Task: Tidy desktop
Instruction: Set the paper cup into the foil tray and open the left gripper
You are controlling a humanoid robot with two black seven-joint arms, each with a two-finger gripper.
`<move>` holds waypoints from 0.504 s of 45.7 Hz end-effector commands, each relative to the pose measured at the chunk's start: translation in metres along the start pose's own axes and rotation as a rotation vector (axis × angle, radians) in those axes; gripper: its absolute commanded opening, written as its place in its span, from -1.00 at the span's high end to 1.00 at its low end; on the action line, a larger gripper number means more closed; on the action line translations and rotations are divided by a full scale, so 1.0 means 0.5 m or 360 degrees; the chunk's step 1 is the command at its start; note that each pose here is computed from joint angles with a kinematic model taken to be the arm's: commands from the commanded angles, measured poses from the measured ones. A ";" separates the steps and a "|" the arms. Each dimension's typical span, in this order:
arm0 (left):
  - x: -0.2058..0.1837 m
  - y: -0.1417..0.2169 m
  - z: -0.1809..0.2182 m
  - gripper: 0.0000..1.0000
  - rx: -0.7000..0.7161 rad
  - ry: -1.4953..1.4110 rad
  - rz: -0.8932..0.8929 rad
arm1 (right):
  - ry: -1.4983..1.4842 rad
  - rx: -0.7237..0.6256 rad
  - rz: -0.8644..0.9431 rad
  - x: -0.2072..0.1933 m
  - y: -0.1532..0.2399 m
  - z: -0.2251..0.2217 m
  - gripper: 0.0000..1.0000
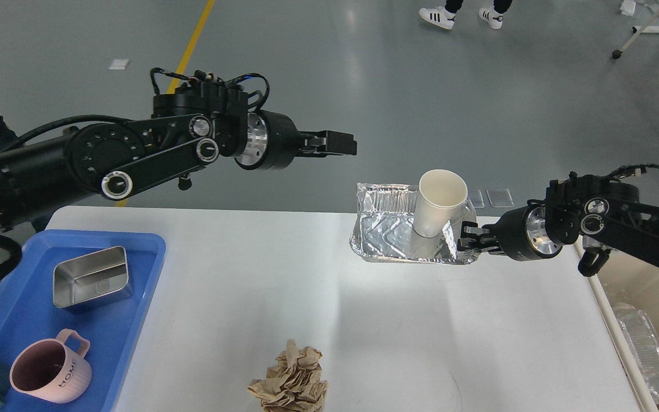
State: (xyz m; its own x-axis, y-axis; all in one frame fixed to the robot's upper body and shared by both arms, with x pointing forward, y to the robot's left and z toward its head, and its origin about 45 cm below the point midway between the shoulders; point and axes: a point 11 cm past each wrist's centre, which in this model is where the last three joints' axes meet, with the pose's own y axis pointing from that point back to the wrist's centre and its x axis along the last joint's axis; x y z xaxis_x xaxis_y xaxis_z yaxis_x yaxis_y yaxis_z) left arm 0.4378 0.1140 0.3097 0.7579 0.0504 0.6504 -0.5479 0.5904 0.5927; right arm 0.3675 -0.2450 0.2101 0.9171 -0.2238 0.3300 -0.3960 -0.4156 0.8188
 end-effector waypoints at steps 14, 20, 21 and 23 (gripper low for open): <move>-0.144 0.253 -0.215 -0.80 0.0219 0.0252 0.0078 | -0.0005 -0.0005 -0.0006 -0.003 -0.002 0.003 1.00; -0.184 0.300 -0.259 -0.80 0.0309 0.0348 0.0162 | -0.0005 -0.0005 -0.0006 -0.003 -0.003 0.003 1.00; -0.191 0.307 -0.262 -0.80 0.0320 0.0361 0.0172 | -0.0005 -0.0003 -0.0006 -0.003 -0.003 0.003 1.00; -0.203 0.330 -0.277 -0.80 0.0360 0.0388 0.0201 | -0.0006 -0.0006 -0.0007 -0.004 -0.003 0.004 1.00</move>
State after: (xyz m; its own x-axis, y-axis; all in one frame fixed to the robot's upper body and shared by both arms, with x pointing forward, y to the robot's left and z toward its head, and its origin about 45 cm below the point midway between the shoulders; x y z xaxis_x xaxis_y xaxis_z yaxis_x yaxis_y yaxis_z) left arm 0.3374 0.2946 0.2795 0.7502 0.2669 0.6050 -0.6551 0.4250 0.6247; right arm 0.3666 -0.2453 0.2079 0.9184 -0.2249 0.3256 -0.3926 -0.4142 0.8212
